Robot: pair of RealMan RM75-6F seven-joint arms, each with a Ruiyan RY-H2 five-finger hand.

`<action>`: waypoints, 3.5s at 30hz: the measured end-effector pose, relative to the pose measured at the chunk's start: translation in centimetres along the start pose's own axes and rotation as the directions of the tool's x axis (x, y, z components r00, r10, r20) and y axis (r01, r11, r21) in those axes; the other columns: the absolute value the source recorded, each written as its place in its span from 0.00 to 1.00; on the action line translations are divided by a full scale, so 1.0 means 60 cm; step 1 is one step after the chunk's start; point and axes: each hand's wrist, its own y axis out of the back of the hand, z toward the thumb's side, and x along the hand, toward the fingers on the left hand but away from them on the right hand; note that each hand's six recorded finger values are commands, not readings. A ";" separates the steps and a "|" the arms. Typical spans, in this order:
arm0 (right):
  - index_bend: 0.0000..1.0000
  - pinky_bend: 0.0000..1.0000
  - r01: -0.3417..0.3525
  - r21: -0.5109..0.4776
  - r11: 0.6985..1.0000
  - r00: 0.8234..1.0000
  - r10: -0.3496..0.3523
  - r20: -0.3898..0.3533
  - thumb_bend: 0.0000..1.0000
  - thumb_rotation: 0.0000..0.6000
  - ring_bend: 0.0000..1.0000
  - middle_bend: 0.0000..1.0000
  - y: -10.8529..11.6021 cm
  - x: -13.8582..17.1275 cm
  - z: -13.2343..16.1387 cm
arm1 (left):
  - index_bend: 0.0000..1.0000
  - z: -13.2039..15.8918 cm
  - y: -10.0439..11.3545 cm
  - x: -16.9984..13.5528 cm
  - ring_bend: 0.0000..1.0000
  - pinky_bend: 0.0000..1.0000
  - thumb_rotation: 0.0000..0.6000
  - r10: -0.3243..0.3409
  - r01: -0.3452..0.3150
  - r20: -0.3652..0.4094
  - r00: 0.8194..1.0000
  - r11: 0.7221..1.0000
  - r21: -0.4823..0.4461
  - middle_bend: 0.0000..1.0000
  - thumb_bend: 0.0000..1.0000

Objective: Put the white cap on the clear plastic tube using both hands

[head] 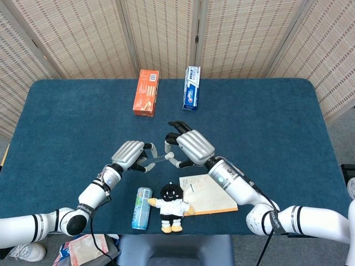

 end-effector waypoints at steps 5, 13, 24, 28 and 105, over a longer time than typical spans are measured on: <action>0.72 0.00 -0.002 0.002 1.000 1.000 0.002 -0.001 0.50 1.00 0.02 0.34 -0.004 -0.003 0.001 | 0.59 0.001 0.000 0.001 0.97 1.00 1.00 -0.002 0.002 0.000 1.000 1.000 0.000 1.00 0.36; 0.72 0.00 -0.008 0.005 1.000 1.000 0.008 -0.001 0.50 1.00 0.02 0.34 -0.010 -0.007 0.002 | 0.60 0.005 0.002 0.002 0.97 1.00 1.00 -0.001 0.001 0.005 1.000 1.000 0.001 1.00 0.36; 0.72 0.00 -0.014 0.004 1.000 1.000 0.014 0.001 0.50 1.00 0.02 0.34 -0.016 -0.011 0.000 | 0.60 0.002 0.002 0.002 0.98 1.00 1.00 -0.005 0.005 -0.002 1.000 1.000 0.002 1.00 0.36; 0.72 0.00 -0.010 0.002 1.000 1.000 0.010 0.001 0.50 1.00 0.02 0.33 -0.015 -0.011 -0.001 | 0.60 -0.001 0.002 0.003 0.98 1.00 1.00 -0.004 0.004 -0.006 1.000 1.000 0.004 1.00 0.36; 0.51 0.38 0.104 0.140 0.985 0.903 -0.153 0.403 0.47 1.00 0.30 0.40 0.109 0.265 -0.263 | 0.27 -0.178 0.061 -0.054 0.69 0.89 1.00 0.220 -0.049 -0.312 0.924 0.879 0.474 0.74 0.36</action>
